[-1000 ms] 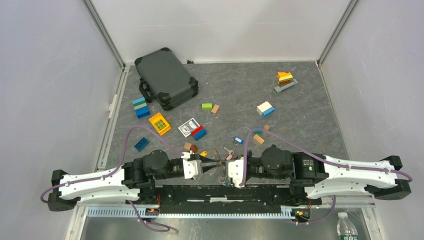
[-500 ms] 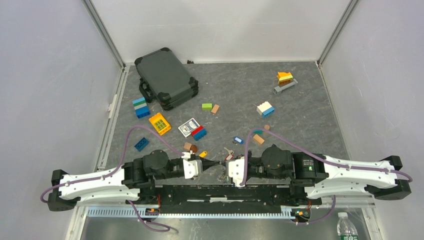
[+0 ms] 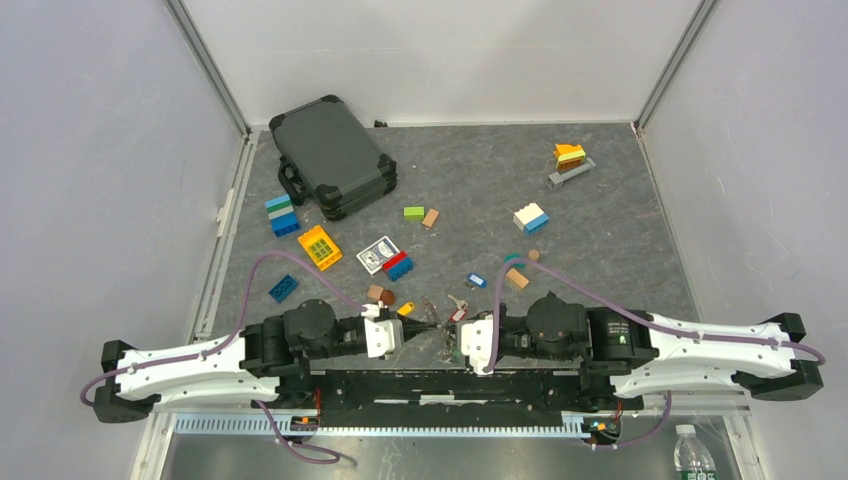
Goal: Remove the keys from the keyring
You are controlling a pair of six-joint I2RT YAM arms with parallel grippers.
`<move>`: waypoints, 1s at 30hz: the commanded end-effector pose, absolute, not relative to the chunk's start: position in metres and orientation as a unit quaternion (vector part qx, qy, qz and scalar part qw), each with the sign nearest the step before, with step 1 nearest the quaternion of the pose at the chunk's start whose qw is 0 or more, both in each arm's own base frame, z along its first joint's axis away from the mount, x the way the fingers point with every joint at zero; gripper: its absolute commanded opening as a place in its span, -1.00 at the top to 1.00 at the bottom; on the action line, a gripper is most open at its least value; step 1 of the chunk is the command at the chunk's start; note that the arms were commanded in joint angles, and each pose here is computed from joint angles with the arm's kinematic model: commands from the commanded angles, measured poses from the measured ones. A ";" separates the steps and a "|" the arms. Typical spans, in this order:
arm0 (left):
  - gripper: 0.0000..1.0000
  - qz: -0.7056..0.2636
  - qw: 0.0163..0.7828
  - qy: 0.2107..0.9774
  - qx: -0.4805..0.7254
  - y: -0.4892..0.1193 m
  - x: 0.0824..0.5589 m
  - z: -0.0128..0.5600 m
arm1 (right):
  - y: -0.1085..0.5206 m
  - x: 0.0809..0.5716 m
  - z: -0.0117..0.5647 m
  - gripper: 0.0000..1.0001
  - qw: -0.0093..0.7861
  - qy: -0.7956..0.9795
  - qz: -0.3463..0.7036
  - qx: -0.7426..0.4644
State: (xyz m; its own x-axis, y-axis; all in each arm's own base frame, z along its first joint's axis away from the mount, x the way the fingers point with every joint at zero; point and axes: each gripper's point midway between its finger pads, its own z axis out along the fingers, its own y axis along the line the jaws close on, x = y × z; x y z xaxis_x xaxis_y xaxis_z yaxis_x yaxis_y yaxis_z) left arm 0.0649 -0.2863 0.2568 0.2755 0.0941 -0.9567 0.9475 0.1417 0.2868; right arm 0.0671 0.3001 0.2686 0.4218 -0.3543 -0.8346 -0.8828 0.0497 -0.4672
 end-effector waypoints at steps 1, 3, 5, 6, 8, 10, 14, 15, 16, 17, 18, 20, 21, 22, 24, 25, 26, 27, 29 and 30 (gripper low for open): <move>0.95 -0.370 0.617 0.451 0.528 -0.284 0.065 0.289 | 0.298 0.074 0.273 1.00 0.561 0.488 0.240 -0.624; 0.95 -0.371 0.618 0.450 0.527 -0.283 0.065 0.291 | 0.298 0.075 0.268 1.00 0.558 0.490 0.236 -0.627; 0.95 -0.370 0.620 0.450 0.526 -0.283 0.066 0.291 | 0.298 0.075 0.264 1.00 0.556 0.489 0.233 -0.631; 0.95 -0.370 0.621 0.449 0.524 -0.282 0.066 0.292 | 0.298 0.074 0.262 1.00 0.554 0.488 0.232 -0.633; 0.95 -0.371 0.622 0.449 0.524 -0.282 0.066 0.293 | 0.299 0.074 0.259 1.00 0.554 0.485 0.232 -0.635; 0.95 -0.371 0.623 0.448 0.522 -0.282 0.066 0.293 | 0.300 0.073 0.256 1.00 0.553 0.480 0.230 -0.641; 0.95 -0.372 0.626 0.448 0.519 -0.282 0.066 0.293 | 0.301 0.073 0.248 1.00 0.552 0.471 0.223 -0.651; 0.95 -0.373 0.627 0.447 0.518 -0.282 0.067 0.294 | 0.301 0.073 0.247 1.00 0.552 0.469 0.221 -0.653; 0.95 -0.373 0.627 0.448 0.517 -0.282 0.067 0.293 | 0.301 0.074 0.246 1.00 0.553 0.468 0.219 -0.653; 0.95 -0.372 0.627 0.449 0.517 -0.281 0.067 0.293 | 0.301 0.076 0.244 1.00 0.555 0.469 0.215 -0.652; 0.95 -0.373 0.627 0.449 0.516 -0.281 0.067 0.293 | 0.300 0.077 0.243 1.00 0.557 0.472 0.211 -0.650; 0.95 -0.371 0.626 0.452 0.516 -0.279 0.068 0.291 | 0.298 0.081 0.242 1.00 0.560 0.477 0.202 -0.646; 0.95 -0.370 0.626 0.453 0.515 -0.278 0.068 0.291 | 0.297 0.083 0.242 1.00 0.562 0.481 0.198 -0.643; 0.95 -0.369 0.625 0.456 0.515 -0.277 0.068 0.290 | 0.296 0.087 0.242 1.00 0.565 0.487 0.191 -0.638; 0.95 -0.365 0.621 0.463 0.516 -0.273 0.069 0.287 | 0.291 0.097 0.243 1.00 0.577 0.505 0.172 -0.618; 0.95 -0.364 0.617 0.466 0.519 -0.272 0.068 0.284 | 0.287 0.102 0.243 1.00 0.582 0.516 0.161 -0.607; 0.95 -0.357 0.620 0.476 0.512 -0.268 0.072 0.283 | 0.284 0.107 0.245 1.00 0.590 0.524 0.152 -0.595; 0.95 -0.353 0.619 0.483 0.508 -0.264 0.074 0.282 | 0.281 0.113 0.245 1.00 0.596 0.533 0.140 -0.584; 0.95 -0.343 0.617 0.499 0.503 -0.257 0.077 0.277 | 0.276 0.123 0.246 1.00 0.609 0.549 0.120 -0.561; 0.95 -0.336 0.615 0.510 0.499 -0.253 0.080 0.274 | 0.275 0.127 0.243 1.00 0.611 0.556 0.108 -0.553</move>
